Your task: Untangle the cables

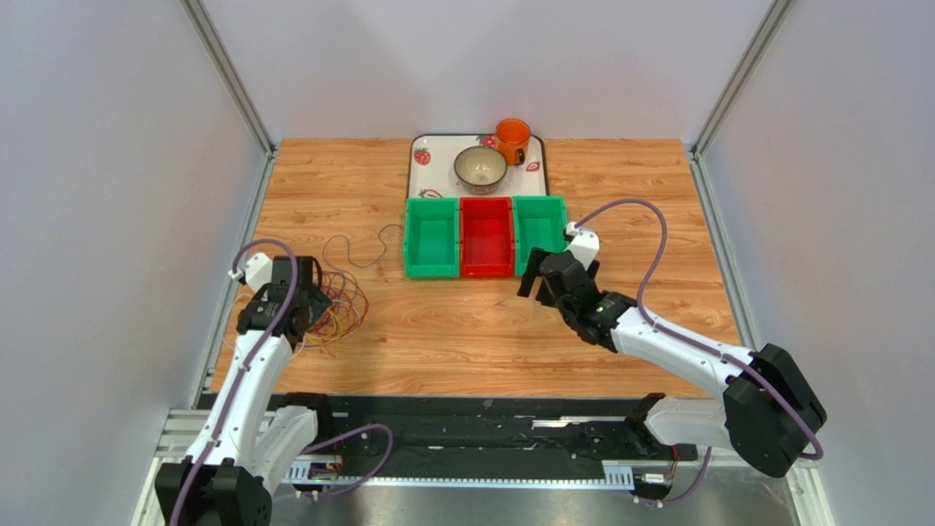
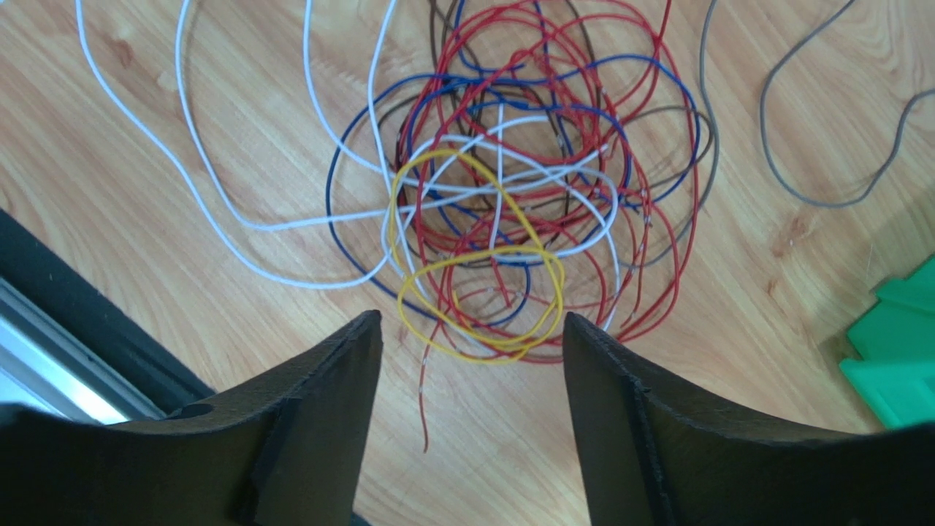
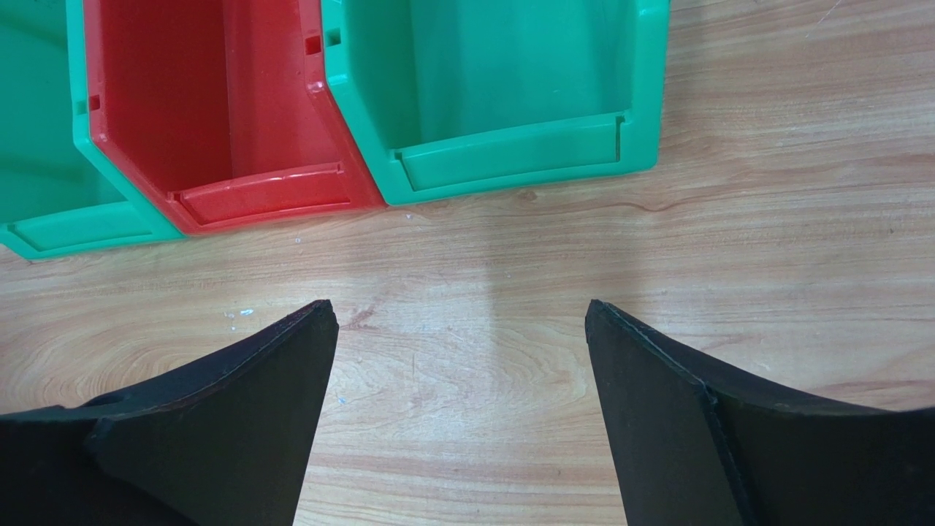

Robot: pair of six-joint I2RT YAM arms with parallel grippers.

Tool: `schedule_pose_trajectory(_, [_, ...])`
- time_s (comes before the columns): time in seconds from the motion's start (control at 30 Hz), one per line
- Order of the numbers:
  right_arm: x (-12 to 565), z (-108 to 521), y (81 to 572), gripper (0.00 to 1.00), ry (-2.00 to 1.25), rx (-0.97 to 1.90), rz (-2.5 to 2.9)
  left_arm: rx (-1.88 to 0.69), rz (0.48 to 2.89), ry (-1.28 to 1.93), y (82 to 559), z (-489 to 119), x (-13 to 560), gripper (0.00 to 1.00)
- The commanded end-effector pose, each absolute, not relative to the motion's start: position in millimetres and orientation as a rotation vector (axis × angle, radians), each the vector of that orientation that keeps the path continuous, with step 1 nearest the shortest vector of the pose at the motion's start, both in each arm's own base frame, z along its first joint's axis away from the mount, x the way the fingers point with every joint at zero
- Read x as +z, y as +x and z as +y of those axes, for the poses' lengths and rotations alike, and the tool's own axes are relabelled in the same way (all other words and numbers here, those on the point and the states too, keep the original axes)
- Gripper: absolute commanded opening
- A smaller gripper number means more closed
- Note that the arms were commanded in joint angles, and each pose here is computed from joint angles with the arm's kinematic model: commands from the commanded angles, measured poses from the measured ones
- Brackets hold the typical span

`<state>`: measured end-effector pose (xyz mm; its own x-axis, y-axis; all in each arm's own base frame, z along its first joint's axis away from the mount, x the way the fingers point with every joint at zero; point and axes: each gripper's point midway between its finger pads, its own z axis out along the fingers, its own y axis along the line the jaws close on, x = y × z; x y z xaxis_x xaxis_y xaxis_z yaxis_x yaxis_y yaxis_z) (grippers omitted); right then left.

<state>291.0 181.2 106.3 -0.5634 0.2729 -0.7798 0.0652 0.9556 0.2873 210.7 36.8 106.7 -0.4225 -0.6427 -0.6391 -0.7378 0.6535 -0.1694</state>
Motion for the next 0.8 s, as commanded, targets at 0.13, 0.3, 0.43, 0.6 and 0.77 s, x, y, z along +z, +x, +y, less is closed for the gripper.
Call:
schedule_pose_trajectory(0.13, [124, 188, 297, 0.89, 0.228, 0.326, 2.109, 0.169, 2.029, -1.064, 256, 51, 137, 0.67])
schedule_pose_trajectory(0.3, [124, 190, 297, 0.89, 0.225, 0.328, 2.112, 0.226, 1.996, -1.107, 269, 59, 147, 0.67])
schedule_pose_trajectory(0.43, [124, 190, 297, 0.88, 0.225, 0.332, 2.11, 0.189, 1.983, -1.111, 287, 57, 137, 0.67])
schedule_pose_trajectory(0.6, [124, 190, 297, 0.89, 0.223, 0.33, 2.111, 0.166, 2.017, -1.176, 299, 59, 114, 0.64])
schedule_pose_trajectory(0.77, [123, 191, 298, 0.89, 0.218, 0.33, 2.115, 0.167, 2.019, -1.206, 302, 66, 98, 0.61])
